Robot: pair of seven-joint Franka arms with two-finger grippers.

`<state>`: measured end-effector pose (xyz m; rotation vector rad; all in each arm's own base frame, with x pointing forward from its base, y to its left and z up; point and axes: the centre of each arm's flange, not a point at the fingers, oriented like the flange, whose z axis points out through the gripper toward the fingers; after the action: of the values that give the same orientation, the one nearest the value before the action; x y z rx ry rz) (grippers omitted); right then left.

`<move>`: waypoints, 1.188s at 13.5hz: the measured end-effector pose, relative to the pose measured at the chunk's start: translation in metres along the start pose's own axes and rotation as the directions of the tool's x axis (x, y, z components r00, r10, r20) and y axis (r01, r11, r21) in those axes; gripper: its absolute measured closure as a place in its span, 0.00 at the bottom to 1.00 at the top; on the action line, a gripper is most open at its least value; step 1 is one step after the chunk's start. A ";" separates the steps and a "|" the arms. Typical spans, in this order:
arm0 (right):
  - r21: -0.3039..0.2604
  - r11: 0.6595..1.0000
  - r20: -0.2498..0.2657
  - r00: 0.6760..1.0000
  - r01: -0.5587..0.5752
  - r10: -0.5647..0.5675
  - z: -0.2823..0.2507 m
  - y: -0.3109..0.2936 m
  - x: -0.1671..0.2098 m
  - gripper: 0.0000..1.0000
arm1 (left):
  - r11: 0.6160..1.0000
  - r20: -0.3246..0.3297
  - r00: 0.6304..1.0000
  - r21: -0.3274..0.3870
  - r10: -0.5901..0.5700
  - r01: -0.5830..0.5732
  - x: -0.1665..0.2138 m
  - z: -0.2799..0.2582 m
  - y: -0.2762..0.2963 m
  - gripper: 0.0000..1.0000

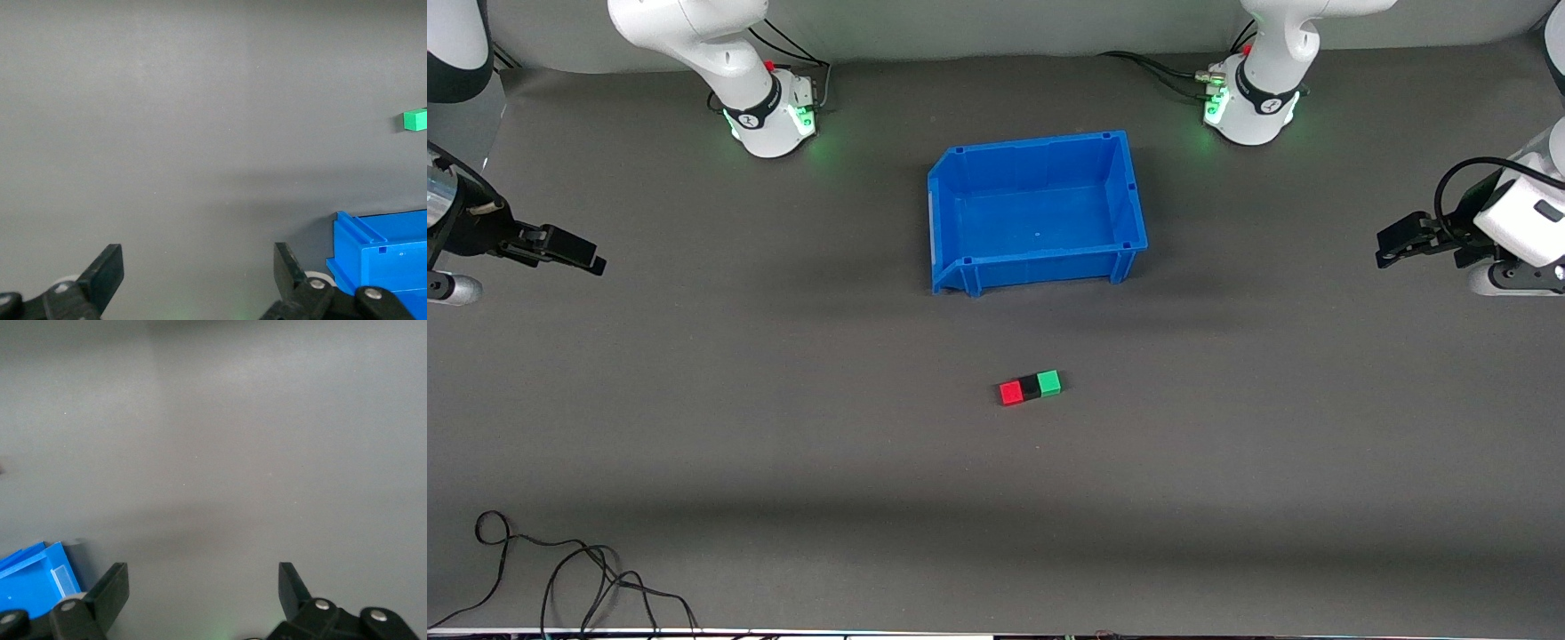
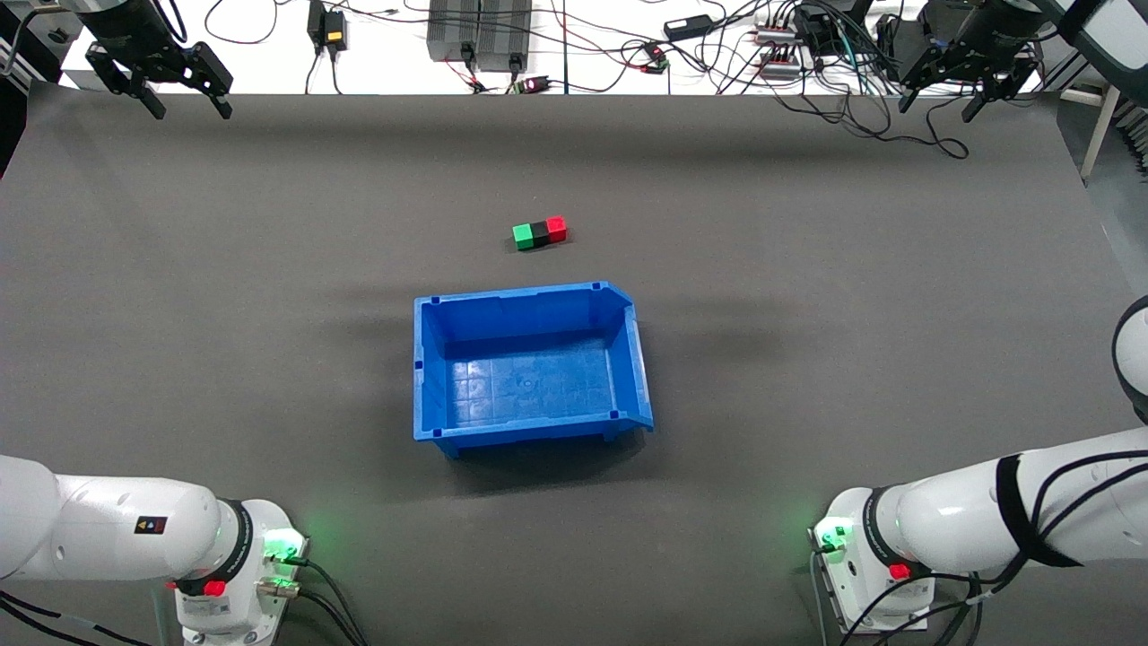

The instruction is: Attach green and red cubes to black cube

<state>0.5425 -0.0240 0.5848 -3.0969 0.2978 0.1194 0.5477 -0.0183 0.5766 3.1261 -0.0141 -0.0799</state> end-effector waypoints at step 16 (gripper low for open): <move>-0.005 1.000 -0.010 1.000 0.001 -0.001 -0.004 -0.002 0.000 0.00 | 1.000 0.041 0.999 0.001 0.001 -0.001 0.006 -0.007 0.000 0.00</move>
<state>0.5430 -0.0217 0.5891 -3.1030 0.2960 0.1051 0.5538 -0.0187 0.5831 3.1252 -0.0157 -0.1438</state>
